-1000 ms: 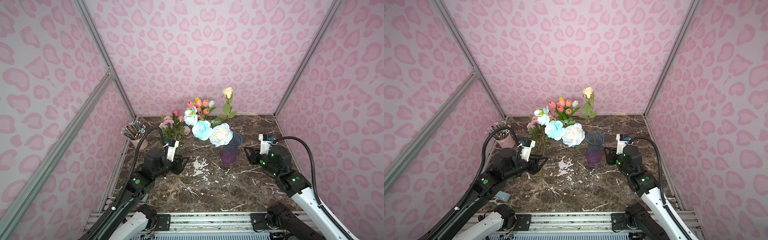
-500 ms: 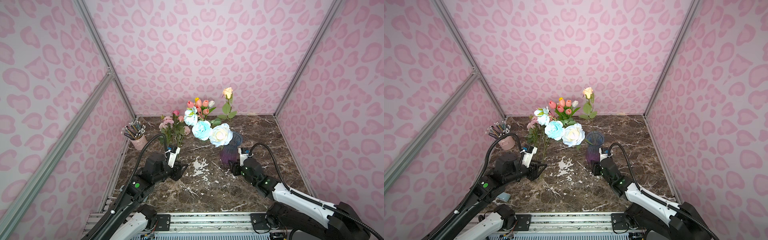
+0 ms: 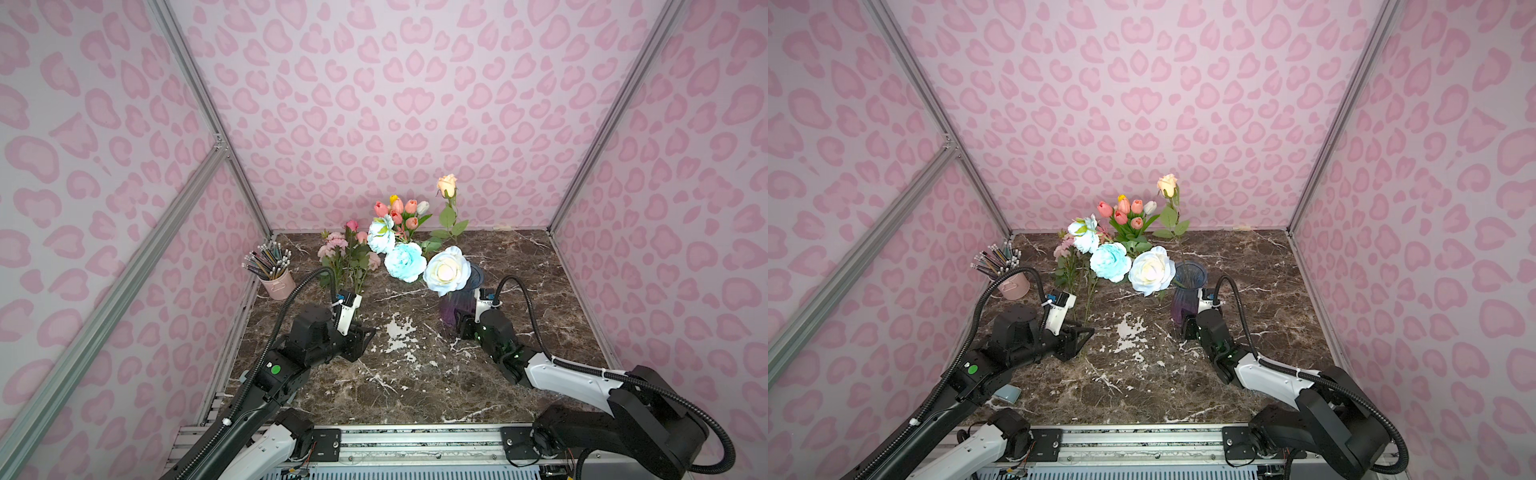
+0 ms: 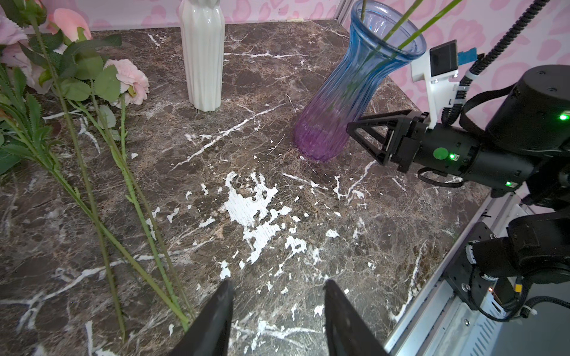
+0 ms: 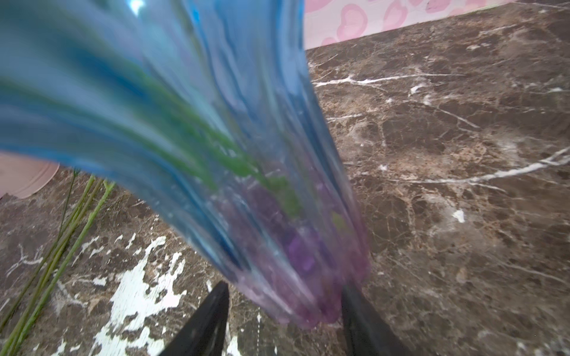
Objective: Pick out pink flowers from the vase
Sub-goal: Move the vase to the center of the board.
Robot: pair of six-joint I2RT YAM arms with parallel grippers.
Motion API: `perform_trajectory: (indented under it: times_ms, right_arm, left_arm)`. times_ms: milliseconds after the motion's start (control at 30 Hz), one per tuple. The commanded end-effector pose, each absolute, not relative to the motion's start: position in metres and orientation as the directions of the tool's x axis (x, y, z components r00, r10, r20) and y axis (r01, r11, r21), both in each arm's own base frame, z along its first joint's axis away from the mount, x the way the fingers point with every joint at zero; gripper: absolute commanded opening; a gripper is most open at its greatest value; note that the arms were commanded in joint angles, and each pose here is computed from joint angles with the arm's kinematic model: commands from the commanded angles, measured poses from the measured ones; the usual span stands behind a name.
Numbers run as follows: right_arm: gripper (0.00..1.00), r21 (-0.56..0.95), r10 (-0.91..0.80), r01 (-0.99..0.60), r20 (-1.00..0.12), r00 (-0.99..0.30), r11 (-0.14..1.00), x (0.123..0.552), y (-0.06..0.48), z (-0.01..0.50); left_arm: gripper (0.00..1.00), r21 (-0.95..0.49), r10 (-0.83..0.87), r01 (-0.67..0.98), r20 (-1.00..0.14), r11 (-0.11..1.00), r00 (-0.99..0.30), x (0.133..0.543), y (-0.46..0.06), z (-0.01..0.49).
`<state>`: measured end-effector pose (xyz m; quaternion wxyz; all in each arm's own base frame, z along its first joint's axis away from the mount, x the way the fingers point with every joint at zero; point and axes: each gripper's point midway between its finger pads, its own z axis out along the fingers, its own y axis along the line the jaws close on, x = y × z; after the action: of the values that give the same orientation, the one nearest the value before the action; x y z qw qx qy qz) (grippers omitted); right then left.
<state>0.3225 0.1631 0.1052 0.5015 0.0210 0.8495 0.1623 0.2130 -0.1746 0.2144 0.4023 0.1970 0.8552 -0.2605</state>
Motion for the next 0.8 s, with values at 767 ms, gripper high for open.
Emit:
perform_trajectory:
  times_ms: [767]
  right_arm:
    - [0.6,0.459,0.435,0.028,-0.819,-0.374,0.888,0.43,0.128,0.109]
  left_arm:
    - [0.5,-0.274,0.158,0.561,-0.783,0.781,-0.602,0.214,-0.181,0.21]
